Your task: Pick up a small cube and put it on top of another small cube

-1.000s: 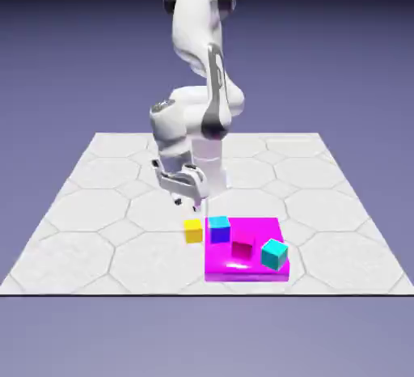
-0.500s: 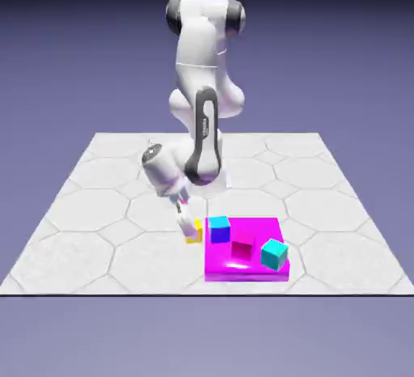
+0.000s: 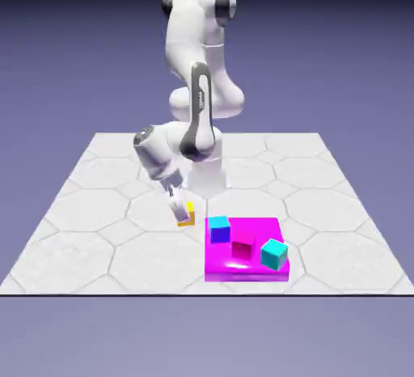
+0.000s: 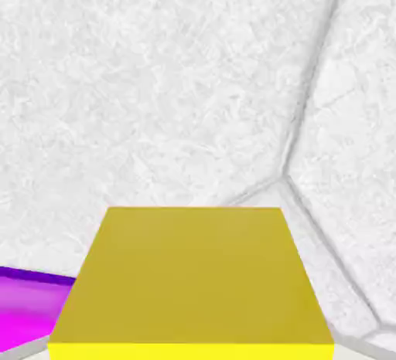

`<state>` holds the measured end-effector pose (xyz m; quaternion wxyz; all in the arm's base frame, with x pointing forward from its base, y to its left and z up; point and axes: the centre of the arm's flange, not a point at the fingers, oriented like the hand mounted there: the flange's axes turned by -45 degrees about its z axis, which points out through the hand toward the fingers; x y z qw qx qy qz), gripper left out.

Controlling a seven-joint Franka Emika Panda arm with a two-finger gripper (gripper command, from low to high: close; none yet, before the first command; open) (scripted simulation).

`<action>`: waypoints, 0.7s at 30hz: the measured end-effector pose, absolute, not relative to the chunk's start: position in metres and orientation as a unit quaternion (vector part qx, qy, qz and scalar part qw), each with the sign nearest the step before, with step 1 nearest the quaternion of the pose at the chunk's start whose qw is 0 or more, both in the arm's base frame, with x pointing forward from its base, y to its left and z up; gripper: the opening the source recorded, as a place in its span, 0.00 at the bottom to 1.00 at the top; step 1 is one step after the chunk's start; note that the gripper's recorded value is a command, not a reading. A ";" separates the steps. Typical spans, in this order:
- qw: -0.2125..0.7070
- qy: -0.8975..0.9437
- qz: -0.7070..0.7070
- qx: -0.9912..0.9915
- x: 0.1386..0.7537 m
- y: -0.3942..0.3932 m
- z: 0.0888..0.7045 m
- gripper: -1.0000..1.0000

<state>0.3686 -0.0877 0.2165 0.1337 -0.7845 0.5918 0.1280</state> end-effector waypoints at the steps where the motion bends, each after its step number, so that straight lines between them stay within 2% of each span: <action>1: 0.133 0.581 0.127 -0.793 0.382 -0.083 0.223 0.00; 12: 0.103 0.425 0.134 -0.889 0.507 0.028 0.294 0.00; 20: 0.066 0.302 0.158 -0.938 0.554 0.141 0.330 0.00; 21: 0.058 0.294 0.182 -0.937 0.545 0.145 0.302 0.00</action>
